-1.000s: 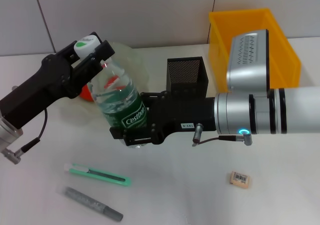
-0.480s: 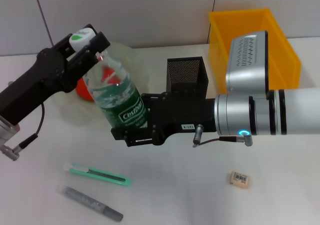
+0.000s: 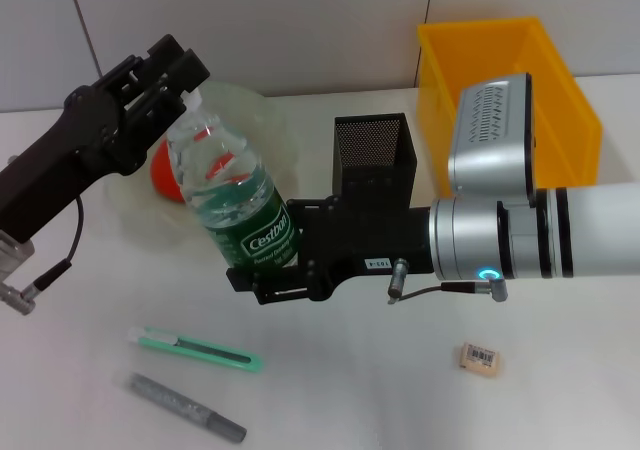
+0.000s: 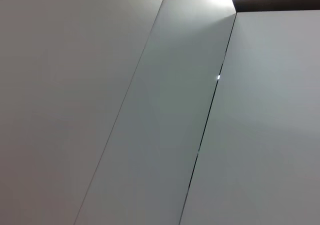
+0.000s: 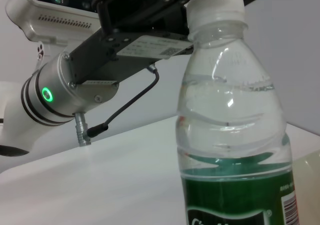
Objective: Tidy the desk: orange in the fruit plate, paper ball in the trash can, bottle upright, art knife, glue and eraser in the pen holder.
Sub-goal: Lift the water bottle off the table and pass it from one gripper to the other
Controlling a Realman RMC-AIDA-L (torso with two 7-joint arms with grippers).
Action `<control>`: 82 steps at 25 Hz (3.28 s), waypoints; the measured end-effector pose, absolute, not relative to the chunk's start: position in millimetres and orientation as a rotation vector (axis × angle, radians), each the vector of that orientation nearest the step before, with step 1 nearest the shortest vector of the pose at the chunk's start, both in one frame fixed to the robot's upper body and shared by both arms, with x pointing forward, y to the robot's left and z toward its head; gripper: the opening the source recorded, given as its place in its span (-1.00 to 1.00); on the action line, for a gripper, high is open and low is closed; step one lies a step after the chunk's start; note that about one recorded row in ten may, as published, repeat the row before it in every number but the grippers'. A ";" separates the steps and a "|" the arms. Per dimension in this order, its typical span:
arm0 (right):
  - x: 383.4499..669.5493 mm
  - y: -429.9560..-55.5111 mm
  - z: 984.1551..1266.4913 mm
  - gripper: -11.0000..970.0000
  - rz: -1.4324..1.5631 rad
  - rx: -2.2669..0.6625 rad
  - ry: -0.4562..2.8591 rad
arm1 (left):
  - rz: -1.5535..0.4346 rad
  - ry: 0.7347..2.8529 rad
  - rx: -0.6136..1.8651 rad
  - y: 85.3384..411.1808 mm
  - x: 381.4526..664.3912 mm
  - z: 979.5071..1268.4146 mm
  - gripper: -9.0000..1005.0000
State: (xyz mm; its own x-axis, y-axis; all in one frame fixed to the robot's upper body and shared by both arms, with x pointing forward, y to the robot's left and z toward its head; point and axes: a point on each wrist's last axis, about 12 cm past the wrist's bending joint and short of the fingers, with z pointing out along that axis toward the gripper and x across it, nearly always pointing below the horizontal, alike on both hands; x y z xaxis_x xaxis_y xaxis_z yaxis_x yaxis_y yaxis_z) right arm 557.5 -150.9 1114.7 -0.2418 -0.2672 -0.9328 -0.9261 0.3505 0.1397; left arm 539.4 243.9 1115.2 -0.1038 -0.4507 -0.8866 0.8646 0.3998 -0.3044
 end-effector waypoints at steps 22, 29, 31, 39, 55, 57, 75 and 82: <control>558.4 -150.9 1114.8 0.58 0.927 -1.055 1.729 | -1.169 1.229 0.438 244.9 538.6 1114.4 -0.99; 558.3 -151.3 1115.1 0.58 0.931 -1.046 1.727 | -1.177 1.220 0.447 243.9 538.1 1115.5 -0.99; 558.4 -151.9 1115.2 0.58 0.931 -1.041 1.727 | -1.179 1.218 0.448 243.6 538.1 1115.8 -0.99; 558.5 -151.9 1115.5 0.58 0.931 -1.038 1.727 | -1.176 1.217 0.449 244.0 538.4 1116.0 -0.99; 558.1 -152.0 1115.0 0.59 0.924 -1.051 1.728 | -1.167 1.197 0.440 245.7 539.4 1118.5 -0.98; 558.3 -152.2 1115.1 0.59 0.923 -1.051 1.727 | -1.166 1.189 0.427 246.7 540.1 1119.8 -0.98; 552.6 -159.0 1121.4 0.59 0.884 -1.053 1.676 | -1.156 1.159 0.261 265.7 538.7 1120.6 -0.10; 547.0 -163.4 1125.2 0.59 0.856 -1.041 1.585 | -1.170 1.168 0.246 267.1 537.4 1119.3 0.06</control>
